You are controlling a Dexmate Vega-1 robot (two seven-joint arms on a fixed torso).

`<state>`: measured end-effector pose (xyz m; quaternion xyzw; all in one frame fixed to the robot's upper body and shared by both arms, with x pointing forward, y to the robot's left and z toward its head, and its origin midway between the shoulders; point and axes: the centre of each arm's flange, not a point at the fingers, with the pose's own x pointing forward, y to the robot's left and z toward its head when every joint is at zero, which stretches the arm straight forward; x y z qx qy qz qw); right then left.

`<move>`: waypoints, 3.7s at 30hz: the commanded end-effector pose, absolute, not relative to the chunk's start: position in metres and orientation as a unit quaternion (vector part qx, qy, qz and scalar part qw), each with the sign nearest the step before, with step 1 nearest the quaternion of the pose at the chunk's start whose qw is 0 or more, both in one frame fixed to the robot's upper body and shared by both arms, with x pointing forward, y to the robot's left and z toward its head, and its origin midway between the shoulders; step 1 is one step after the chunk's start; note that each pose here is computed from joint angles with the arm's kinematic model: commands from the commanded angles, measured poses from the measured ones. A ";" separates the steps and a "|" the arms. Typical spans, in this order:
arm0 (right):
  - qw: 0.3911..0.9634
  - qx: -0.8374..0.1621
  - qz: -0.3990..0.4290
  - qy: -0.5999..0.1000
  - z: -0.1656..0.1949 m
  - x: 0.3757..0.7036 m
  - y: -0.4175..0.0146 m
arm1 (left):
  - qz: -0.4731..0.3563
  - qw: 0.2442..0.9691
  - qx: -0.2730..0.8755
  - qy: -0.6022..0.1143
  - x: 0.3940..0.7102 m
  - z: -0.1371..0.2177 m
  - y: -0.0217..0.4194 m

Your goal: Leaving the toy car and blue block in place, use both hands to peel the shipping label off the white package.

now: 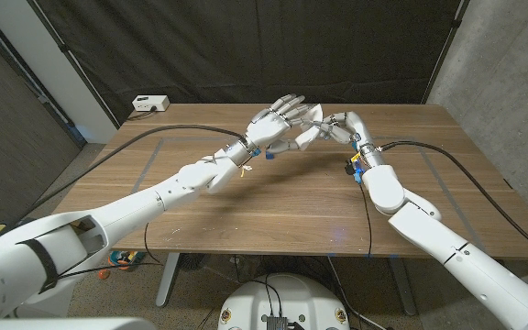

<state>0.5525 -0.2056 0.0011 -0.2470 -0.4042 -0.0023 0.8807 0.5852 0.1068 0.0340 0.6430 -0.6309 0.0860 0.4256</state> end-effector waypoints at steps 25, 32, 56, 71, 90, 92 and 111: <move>0.883 -0.057 0.079 -0.460 -0.026 0.581 -0.250 | -0.117 0.805 0.223 -0.537 0.596 0.046 0.172; 0.872 0.004 0.142 -0.468 -0.032 0.590 -0.257 | -0.141 0.834 0.168 -0.507 0.602 0.043 0.185; 0.808 0.077 0.332 -0.480 -0.026 0.607 -0.250 | -0.323 0.853 0.102 -0.398 0.642 0.042 0.179; 0.801 0.081 0.340 -0.486 -0.021 0.609 -0.239 | -0.341 0.832 0.139 -0.415 0.639 0.058 0.154; 0.792 0.076 0.355 -0.491 -0.009 0.614 -0.229 | -0.391 0.809 0.178 -0.401 0.646 0.069 0.138; 0.790 0.077 0.358 -0.491 -0.009 0.614 -0.228 | -0.398 0.805 0.183 -0.400 0.646 0.071 0.136; 0.793 0.074 0.352 -0.492 -0.007 0.615 -0.227 | -0.421 0.795 0.179 -0.398 0.649 0.076 0.126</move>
